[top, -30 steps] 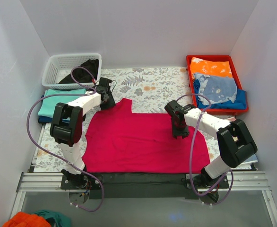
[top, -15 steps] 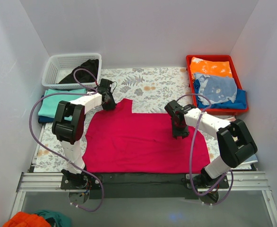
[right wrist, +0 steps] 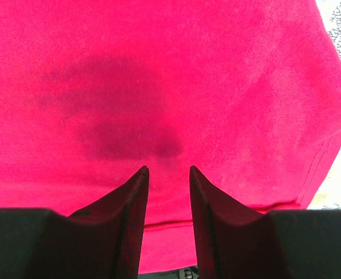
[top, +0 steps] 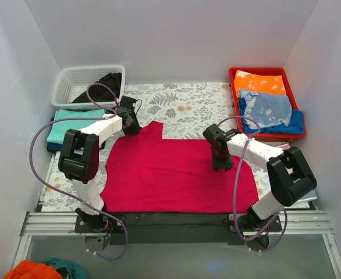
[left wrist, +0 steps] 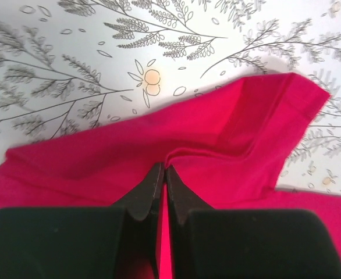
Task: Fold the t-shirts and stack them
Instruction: Fold the tshirt
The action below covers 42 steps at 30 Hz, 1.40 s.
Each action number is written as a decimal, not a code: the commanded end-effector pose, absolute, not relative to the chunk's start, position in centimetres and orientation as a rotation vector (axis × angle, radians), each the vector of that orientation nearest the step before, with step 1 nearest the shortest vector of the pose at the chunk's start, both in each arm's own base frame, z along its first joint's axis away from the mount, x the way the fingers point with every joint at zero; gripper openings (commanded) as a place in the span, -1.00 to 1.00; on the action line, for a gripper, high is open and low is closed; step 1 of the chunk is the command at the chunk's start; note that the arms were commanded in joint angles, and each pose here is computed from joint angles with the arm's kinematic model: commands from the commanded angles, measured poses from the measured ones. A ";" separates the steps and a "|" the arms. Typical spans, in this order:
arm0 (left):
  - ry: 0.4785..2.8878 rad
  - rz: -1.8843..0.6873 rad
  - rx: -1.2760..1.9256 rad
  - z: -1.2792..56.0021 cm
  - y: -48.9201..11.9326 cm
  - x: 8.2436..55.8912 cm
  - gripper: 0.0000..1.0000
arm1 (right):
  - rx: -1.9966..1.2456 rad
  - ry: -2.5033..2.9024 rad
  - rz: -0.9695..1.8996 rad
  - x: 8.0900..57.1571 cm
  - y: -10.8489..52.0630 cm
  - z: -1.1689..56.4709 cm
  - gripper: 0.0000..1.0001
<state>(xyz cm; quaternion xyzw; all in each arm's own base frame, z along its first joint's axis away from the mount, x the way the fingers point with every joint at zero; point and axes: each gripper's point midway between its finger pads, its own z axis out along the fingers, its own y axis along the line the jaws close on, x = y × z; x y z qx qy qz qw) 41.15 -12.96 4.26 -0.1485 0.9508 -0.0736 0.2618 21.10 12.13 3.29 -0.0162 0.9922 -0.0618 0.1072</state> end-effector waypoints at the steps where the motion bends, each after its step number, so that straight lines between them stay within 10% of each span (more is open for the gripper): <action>1: 2.436 -0.174 -0.420 10.2 -11.6 41.2 -1.00 | -0.026 2.894 -0.183 20.9 11.9 3.9 -0.20; 21: 2.036 0.286 -0.787 23.5 0.5 32.2 -1.00 | 0.183 2.742 -0.294 29.3 6.2 7.6 -0.06; 32: 2.181 0.162 -0.807 19.8 -1.2 28.6 -1.00 | 0.077 2.803 -0.244 35.8 8.6 4.5 -0.05; 42: 2.250 0.203 -0.888 17.3 -0.7 25.7 -1.00 | 0.043 2.928 -0.114 31.8 9.8 1.6 -0.07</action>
